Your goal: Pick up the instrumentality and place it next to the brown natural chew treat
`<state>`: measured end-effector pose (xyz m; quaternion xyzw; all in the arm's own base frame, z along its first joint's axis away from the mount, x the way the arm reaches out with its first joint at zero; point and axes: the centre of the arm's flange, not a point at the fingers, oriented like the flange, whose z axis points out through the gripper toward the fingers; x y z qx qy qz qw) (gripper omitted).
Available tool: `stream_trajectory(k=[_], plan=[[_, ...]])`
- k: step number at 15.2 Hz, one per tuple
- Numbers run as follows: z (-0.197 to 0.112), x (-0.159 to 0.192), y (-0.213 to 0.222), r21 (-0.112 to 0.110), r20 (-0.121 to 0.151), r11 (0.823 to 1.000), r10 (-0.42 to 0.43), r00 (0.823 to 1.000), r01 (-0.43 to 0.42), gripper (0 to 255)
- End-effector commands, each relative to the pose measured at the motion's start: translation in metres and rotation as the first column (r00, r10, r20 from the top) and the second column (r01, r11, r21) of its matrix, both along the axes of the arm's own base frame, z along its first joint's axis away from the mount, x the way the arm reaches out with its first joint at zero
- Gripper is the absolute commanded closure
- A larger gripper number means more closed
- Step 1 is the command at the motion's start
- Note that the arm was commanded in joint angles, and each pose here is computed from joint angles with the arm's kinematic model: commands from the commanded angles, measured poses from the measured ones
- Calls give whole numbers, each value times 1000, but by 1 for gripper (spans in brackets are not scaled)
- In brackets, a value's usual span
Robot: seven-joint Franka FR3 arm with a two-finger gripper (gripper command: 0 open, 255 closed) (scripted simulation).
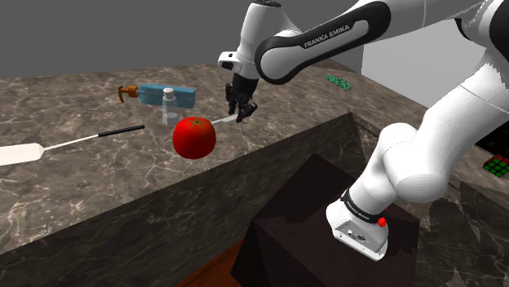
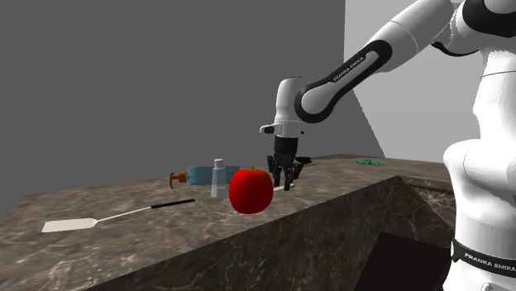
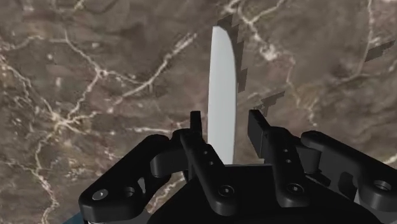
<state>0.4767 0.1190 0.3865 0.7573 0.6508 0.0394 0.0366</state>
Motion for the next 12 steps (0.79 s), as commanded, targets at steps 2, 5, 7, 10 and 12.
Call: stream_trajectory(k=[2,5,7,10,12], plan=[[2,1,-1,-2,-1,1000,-4,1000,4,255],[18,1,-1,-2,-1,1000,-4,1000,4,255],[28,1,-1,-2,-1,1000,-4,1000,4,255],[44,1,-1,-2,-1,1000,-4,1000,4,255],[55,1,-1,-2,-1,1000,-4,1000,4,255]])
